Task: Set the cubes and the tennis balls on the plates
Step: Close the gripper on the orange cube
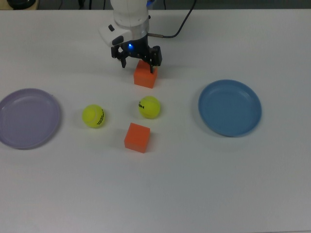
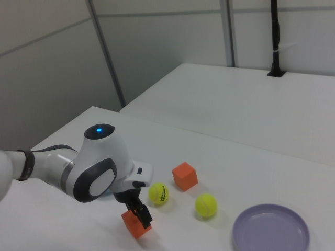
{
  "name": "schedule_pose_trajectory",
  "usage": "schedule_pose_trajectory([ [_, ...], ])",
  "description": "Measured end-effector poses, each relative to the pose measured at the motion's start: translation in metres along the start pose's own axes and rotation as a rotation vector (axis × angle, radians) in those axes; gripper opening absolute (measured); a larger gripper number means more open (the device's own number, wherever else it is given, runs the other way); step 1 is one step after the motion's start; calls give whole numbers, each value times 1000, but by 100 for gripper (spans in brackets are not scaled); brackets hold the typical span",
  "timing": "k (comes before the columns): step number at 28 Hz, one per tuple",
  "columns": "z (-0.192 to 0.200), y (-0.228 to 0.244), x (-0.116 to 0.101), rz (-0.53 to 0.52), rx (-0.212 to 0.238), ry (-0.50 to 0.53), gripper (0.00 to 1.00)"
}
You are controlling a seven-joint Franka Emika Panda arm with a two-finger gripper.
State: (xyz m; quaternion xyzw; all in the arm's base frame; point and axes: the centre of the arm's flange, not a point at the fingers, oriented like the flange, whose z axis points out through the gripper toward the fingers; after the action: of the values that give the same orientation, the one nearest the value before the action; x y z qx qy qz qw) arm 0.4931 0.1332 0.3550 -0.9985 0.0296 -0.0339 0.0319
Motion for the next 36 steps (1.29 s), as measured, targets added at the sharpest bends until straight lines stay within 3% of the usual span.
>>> schedule_pose_trajectory([
  [36,27,-18,-3,-33,7,-38,100],
])
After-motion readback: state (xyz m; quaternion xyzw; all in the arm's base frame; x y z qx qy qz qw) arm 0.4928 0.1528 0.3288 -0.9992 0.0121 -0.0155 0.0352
